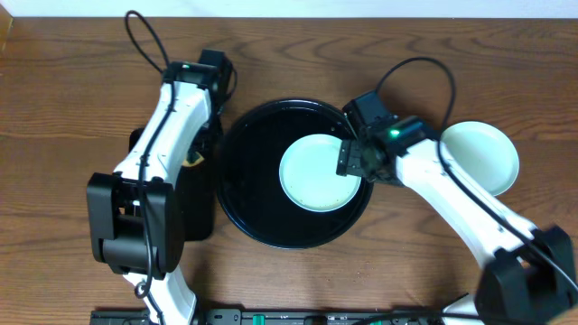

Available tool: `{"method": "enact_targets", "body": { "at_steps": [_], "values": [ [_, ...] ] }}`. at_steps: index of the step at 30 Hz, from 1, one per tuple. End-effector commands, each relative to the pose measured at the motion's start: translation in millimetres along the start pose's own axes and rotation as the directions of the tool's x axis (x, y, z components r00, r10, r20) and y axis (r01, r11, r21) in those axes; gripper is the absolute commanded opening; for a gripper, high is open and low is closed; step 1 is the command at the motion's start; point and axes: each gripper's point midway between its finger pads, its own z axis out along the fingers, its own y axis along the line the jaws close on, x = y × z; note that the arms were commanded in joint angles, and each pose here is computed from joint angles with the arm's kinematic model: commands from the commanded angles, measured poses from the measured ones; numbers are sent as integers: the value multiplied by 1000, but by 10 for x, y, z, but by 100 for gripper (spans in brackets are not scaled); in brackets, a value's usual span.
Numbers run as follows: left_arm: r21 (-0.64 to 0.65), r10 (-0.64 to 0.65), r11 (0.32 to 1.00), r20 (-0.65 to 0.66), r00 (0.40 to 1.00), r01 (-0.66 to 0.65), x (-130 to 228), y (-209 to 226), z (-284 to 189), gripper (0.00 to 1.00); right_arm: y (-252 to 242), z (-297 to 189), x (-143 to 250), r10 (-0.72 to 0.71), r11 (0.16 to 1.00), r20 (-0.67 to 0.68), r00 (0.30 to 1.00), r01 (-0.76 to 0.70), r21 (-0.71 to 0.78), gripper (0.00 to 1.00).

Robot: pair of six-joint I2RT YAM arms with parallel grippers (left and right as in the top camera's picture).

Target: Clean dirty plates on tray and stack at the side

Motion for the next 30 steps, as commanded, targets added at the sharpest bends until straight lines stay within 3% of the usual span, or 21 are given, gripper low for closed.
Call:
{"method": "enact_targets", "body": {
  "at_steps": [1,7,12,13,14,15,23,30],
  "values": [
    [8,-25,1000,-14,1000,25,-39,134,11,10,118,351,243,26,999,-155,988,-29,-19,83],
    [6,-45,999,-22,999,45,-55,202,40,11,256,783,455,22,999,-290,957,-33,-35,86],
    [10,-45,999,-23,999,45,-53,195,40,13,325,1033,485,20,998,-313,950,-35,-45,63],
    [10,-45,999,-23,999,45,-53,195,40,15,343,1058,465,18,998,-305,952,-35,-51,52],
    [13,-45,999,-25,999,46,-51,190,40,15,364,1072,435,17,998,-293,956,-35,-59,18],
    [18,-46,999,-28,999,46,-47,181,40,15,371,1082,402,17,998,-277,961,-35,-60,1],
    [46,-44,998,-43,998,46,-23,132,37,11,191,1105,147,-48,998,-140,989,54,36,1],
    [46,-44,998,-41,998,46,-25,132,37,10,-88,633,-234,-70,982,75,995,55,182,2]
  ]
}}
